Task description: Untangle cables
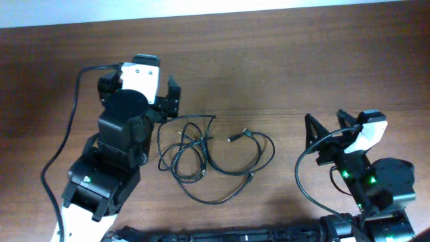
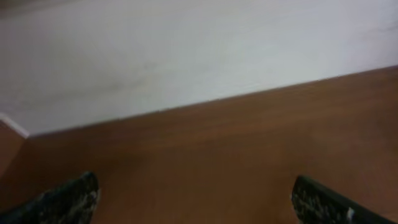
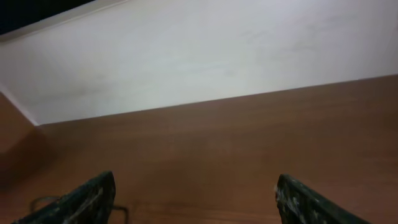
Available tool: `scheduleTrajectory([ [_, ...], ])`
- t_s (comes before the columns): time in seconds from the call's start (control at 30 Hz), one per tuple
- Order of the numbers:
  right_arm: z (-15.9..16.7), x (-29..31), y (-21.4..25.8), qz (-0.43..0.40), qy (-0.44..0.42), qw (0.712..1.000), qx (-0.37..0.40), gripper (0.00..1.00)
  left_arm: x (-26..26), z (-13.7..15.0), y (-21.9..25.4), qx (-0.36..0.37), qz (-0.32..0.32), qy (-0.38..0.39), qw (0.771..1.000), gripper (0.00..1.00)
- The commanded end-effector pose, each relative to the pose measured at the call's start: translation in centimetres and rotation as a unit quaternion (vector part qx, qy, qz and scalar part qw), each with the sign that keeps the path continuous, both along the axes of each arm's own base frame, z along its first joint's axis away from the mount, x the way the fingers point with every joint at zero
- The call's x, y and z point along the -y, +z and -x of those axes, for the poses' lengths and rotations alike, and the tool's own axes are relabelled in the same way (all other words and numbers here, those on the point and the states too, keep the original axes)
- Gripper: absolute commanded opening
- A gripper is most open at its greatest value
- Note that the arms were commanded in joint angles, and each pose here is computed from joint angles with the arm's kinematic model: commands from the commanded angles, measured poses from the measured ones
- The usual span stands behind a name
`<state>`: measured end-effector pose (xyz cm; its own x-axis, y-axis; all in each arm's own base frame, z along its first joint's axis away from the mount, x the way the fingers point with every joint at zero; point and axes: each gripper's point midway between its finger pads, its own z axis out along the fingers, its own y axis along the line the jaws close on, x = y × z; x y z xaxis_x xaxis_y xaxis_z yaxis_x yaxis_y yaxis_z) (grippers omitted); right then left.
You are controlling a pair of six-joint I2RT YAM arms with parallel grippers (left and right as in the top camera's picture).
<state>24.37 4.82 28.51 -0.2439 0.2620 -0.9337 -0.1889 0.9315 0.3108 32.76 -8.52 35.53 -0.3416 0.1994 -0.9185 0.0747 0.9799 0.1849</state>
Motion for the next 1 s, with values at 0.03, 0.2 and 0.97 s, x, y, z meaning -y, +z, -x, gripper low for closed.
scheduleTrajectory([
  [0.03,-1.4,-3.0,-0.3,-0.035,0.083,0.995,-0.051,0.81,-2.4,0.0,-0.6,-0.016,0.036,0.052,0.998,0.99],
  [0.2,-4.0,-6.3,-0.6,-0.07,0.175,0.968,-0.163,0.81,-3.0,0.1,-2.8,-0.076,0.107,0.012,0.991,0.99],
  [0.97,-3.3,-17.5,-9.9,-0.182,0.36,0.822,-0.402,0.99,-4.8,0.7,-4.4,-0.112,0.111,0.034,0.987,0.99],
])
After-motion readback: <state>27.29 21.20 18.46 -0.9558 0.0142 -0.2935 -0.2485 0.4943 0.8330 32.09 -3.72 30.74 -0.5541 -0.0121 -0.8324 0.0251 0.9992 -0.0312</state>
